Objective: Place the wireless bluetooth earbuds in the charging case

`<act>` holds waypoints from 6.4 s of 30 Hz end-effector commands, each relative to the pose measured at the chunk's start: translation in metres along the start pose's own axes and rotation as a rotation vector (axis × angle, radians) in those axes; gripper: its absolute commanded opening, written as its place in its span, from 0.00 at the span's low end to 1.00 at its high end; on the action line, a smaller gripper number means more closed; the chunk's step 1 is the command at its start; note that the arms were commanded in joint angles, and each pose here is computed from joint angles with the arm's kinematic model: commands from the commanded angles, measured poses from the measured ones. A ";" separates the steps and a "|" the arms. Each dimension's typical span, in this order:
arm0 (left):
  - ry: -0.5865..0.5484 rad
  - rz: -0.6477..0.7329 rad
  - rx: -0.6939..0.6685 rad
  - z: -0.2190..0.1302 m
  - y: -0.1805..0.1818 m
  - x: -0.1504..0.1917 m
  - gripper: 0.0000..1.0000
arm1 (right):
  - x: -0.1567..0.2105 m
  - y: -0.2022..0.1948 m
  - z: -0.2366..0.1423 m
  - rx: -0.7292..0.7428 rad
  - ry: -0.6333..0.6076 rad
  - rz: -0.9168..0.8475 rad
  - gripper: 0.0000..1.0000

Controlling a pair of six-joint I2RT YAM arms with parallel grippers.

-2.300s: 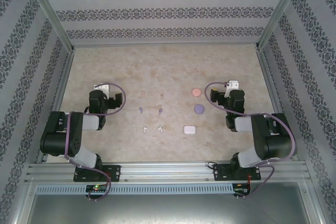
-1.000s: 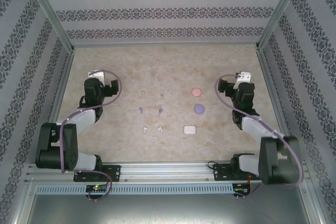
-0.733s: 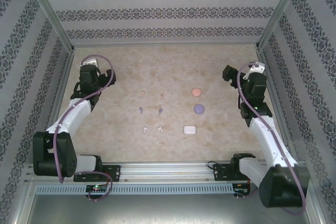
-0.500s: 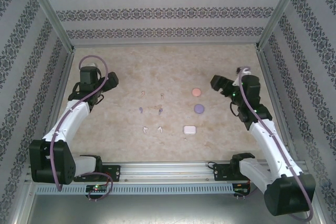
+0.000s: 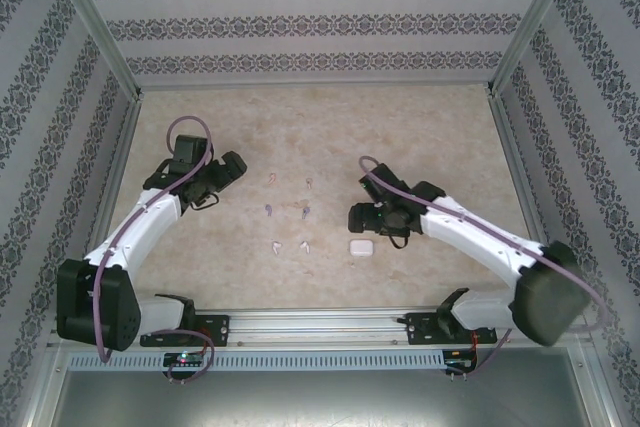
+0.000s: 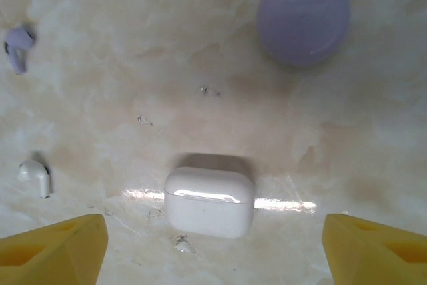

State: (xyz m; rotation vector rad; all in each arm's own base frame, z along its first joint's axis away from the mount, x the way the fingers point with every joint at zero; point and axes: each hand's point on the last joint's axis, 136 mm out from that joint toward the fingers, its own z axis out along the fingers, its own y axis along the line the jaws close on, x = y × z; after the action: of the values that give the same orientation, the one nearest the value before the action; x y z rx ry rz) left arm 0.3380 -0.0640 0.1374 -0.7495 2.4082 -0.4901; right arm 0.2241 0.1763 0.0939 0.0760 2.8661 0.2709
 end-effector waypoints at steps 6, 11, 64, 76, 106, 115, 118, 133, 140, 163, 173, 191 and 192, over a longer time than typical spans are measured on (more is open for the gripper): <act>-0.044 0.024 0.051 -0.013 -0.011 0.007 1.00 | 0.014 -0.005 0.028 0.214 0.090 -0.005 0.79; -0.047 0.037 0.058 -0.013 -0.013 0.007 1.00 | 0.025 0.001 0.045 0.233 0.125 -0.011 0.79; -0.149 0.126 0.704 -0.024 -0.096 0.020 0.99 | -0.185 0.147 -0.003 -0.524 -0.080 0.617 0.46; -0.112 0.284 0.740 0.004 -0.139 0.038 0.75 | -0.197 0.176 0.017 -0.577 -0.033 0.807 0.47; -0.110 0.309 0.745 0.043 -0.171 0.038 0.39 | -0.180 0.193 0.002 -0.631 -0.005 0.776 0.47; -0.124 0.304 0.741 0.042 -0.173 0.034 0.39 | -0.176 0.195 0.002 -0.638 0.001 0.774 0.47; -0.126 0.309 0.744 0.041 -0.175 0.032 0.39 | -0.175 0.195 0.002 -0.638 0.002 0.775 0.47; -0.105 0.306 0.747 0.041 -0.170 0.040 0.30 | -0.179 0.193 0.003 -0.641 -0.012 0.790 0.47; -0.095 0.313 0.743 0.041 -0.169 0.046 0.31 | -0.181 0.194 0.003 -0.647 -0.015 0.794 0.47; -0.096 0.312 0.722 0.041 -0.164 0.048 0.07 | -0.182 0.189 0.007 -0.648 -0.016 0.811 0.48; -0.084 0.349 0.716 0.030 -0.165 0.048 0.00 | -0.215 0.164 -0.039 -0.705 -0.205 0.699 0.76; 0.161 0.558 0.974 -0.039 -0.215 0.057 0.00 | -0.150 0.099 -0.099 -0.877 -0.459 -0.126 0.76; 0.168 0.561 0.981 -0.041 -0.217 0.057 0.00 | -0.148 0.102 -0.100 -0.888 -0.454 -0.141 0.75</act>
State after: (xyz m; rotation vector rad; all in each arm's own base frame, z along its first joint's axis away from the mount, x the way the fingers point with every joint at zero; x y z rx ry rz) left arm 0.3735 -0.2541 0.2409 0.2743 1.9943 -1.2787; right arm 0.3611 0.2307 0.2200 0.0747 2.1910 1.2191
